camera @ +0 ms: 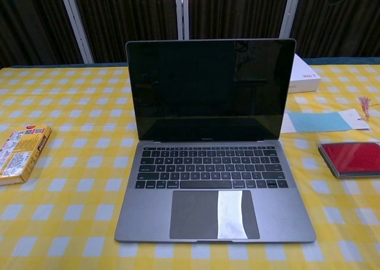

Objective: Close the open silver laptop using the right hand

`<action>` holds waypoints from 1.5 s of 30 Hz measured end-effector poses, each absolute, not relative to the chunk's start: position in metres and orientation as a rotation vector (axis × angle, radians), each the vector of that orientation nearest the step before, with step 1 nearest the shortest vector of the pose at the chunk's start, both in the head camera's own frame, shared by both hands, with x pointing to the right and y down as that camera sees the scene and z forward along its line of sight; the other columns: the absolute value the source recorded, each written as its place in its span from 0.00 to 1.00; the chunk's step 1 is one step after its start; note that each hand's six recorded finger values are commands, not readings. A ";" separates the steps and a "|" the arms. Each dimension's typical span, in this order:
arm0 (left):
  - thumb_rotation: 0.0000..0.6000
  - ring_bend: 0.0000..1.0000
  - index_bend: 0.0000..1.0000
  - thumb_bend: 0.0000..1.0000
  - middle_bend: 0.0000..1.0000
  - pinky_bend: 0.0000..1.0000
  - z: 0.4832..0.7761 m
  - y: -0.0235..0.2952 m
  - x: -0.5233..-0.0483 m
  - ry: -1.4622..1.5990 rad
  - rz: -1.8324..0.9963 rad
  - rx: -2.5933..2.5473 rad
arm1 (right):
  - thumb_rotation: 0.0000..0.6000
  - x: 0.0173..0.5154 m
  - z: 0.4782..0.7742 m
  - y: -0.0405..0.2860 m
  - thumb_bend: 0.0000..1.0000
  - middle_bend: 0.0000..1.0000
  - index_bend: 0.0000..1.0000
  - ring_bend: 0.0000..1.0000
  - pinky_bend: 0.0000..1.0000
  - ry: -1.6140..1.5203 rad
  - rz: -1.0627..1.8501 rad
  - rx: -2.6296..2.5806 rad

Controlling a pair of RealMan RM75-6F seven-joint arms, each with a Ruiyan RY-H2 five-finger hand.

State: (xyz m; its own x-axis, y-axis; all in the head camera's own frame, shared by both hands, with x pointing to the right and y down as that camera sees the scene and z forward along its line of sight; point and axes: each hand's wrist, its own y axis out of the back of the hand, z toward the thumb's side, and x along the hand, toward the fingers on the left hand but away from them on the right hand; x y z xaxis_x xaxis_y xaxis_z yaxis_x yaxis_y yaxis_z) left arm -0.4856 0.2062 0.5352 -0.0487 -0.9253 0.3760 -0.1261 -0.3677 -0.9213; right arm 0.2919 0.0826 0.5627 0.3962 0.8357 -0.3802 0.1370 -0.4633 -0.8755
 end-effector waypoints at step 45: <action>1.00 0.00 0.00 0.00 0.00 0.00 0.553 0.195 -0.498 1.144 -1.583 -1.490 | 1.00 0.137 0.601 0.028 1.00 0.44 0.37 0.37 0.27 -0.652 1.221 -2.237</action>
State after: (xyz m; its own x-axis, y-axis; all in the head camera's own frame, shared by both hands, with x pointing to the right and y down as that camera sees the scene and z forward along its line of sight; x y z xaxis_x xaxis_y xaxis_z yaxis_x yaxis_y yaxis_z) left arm -0.4981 0.1947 0.5531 -0.1212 -0.9089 0.3990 -0.0934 -0.3897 -0.9162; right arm 0.1369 0.0281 0.6012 0.4819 0.6214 -0.6178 0.1676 -0.7574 -0.6311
